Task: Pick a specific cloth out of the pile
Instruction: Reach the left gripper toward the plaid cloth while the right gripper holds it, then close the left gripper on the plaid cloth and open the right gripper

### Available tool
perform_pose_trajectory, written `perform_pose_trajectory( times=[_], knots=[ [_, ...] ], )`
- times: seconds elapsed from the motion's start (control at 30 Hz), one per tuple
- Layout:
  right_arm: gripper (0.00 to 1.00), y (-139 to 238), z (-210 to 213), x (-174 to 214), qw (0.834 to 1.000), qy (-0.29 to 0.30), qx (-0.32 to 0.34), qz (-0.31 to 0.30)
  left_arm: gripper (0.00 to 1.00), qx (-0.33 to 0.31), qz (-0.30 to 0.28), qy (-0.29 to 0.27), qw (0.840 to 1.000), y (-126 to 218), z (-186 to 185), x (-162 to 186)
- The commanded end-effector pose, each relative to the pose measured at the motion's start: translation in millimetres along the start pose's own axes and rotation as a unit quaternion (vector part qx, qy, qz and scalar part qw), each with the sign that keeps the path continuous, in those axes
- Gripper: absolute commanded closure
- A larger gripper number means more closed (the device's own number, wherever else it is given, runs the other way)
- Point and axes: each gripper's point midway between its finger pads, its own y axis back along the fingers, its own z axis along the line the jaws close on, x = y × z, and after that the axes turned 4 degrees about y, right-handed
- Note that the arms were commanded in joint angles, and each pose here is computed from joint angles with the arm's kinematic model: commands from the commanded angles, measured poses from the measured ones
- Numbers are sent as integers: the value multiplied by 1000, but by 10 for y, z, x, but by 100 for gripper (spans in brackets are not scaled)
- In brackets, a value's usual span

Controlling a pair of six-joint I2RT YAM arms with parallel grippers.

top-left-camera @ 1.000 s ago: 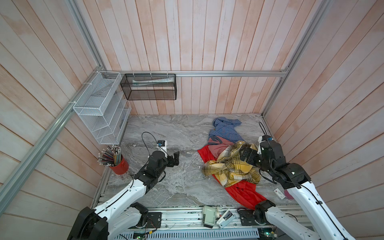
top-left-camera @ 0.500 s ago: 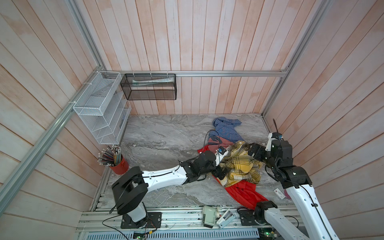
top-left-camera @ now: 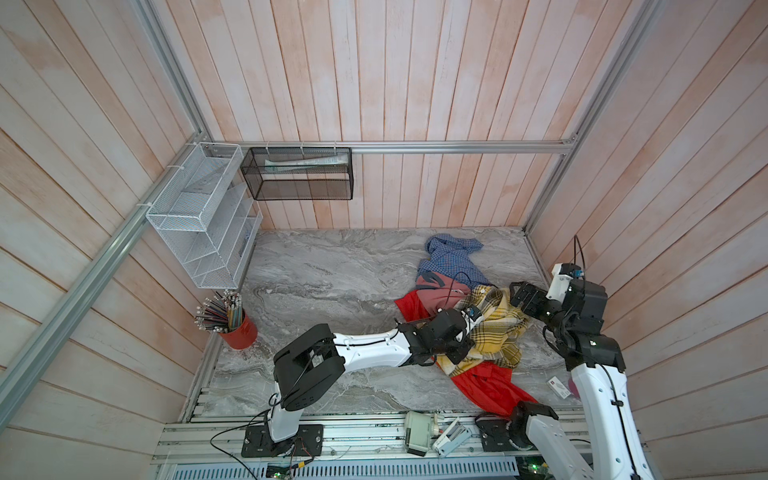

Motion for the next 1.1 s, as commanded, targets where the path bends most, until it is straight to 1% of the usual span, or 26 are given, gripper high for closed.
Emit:
perform_pose_trajectory(
  times=[0.0,0.03,0.17,0.27,0.47,0.63,0.77,0.93,1.07],
  knots=[
    [2,-8,37,9,1000,12,-20,-8,92,-11,-39,13,999,142,53,-321],
    [2,-9,24,21,1000,13,-19,-9,100,-13,-49,17,999,197,72,-395],
    [2,-2,-5,49,1000,10,-19,-15,100,-24,-89,19,996,483,105,-693],
    [2,-16,-16,57,1000,6,-21,-15,100,-20,-120,11,993,721,54,-913],
    [2,-18,-61,-3,1000,2,-15,-25,100,-16,-159,13,987,1079,-22,-1242],
    [2,-8,-102,-25,999,0,-11,-30,100,-3,-183,8,983,1311,-111,-1487],
    [2,-19,-134,-2,999,-7,-9,-31,100,11,-214,5,977,1539,-190,-1708],
    [2,-21,-123,23,999,-13,-17,-35,100,20,-238,20,971,1729,-117,-2015],
    [2,33,-72,11,999,-5,-28,-43,100,40,-256,12,966,1867,-162,-2318]
  ],
)
